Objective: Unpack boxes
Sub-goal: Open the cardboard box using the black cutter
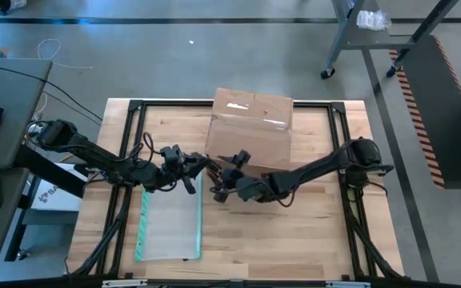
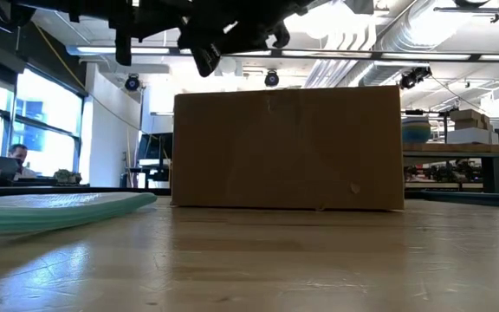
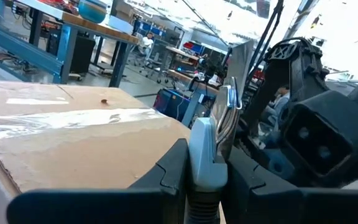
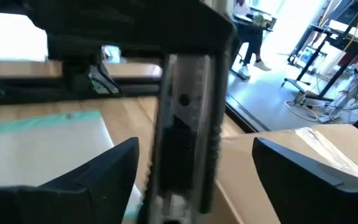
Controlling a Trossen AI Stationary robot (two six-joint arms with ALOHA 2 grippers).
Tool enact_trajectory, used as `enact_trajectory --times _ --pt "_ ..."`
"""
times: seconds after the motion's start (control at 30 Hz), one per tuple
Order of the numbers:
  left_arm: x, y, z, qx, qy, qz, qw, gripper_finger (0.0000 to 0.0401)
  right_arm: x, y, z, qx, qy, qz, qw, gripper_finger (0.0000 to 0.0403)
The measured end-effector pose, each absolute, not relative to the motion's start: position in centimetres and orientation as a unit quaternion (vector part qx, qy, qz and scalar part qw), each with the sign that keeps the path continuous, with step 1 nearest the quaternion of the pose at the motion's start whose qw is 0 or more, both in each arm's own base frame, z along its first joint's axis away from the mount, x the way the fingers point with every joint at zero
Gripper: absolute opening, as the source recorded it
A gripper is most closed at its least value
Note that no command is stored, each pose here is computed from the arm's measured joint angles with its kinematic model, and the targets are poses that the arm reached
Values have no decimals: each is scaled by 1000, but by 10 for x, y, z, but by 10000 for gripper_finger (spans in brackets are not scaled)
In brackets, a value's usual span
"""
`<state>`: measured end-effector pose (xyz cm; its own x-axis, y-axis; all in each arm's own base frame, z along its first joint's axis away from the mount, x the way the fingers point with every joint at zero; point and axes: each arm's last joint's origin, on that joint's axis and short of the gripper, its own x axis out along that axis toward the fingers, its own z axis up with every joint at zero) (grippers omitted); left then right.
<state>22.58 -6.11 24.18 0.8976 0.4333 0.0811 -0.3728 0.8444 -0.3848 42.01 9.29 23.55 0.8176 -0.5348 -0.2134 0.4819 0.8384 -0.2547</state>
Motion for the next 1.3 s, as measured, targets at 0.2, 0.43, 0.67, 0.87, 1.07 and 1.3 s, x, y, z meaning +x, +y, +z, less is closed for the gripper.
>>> enact_trajectory --times 0.2,0.43,0.67,0.87,1.07,1.3 --pt "226 -61 242 -183 -83 213 956 42 422 91 232 -86 130 -301 941 245" --pt "226 -61 242 -181 -82 217 956 42 424 84 231 -70 134 -289 945 118" --pt "226 -62 242 -165 -77 187 965 77 418 89 238 -91 142 -292 942 116" --pt "227 -66 241 -151 -63 136 977 139 388 88 275 -66 146 -338 927 116" --pt "230 -65 236 -147 -39 113 982 159 332 81 317 -10 197 -315 928 116" --pt "248 -44 200 -154 75 91 981 109 263 75 345 107 302 -236 917 114"
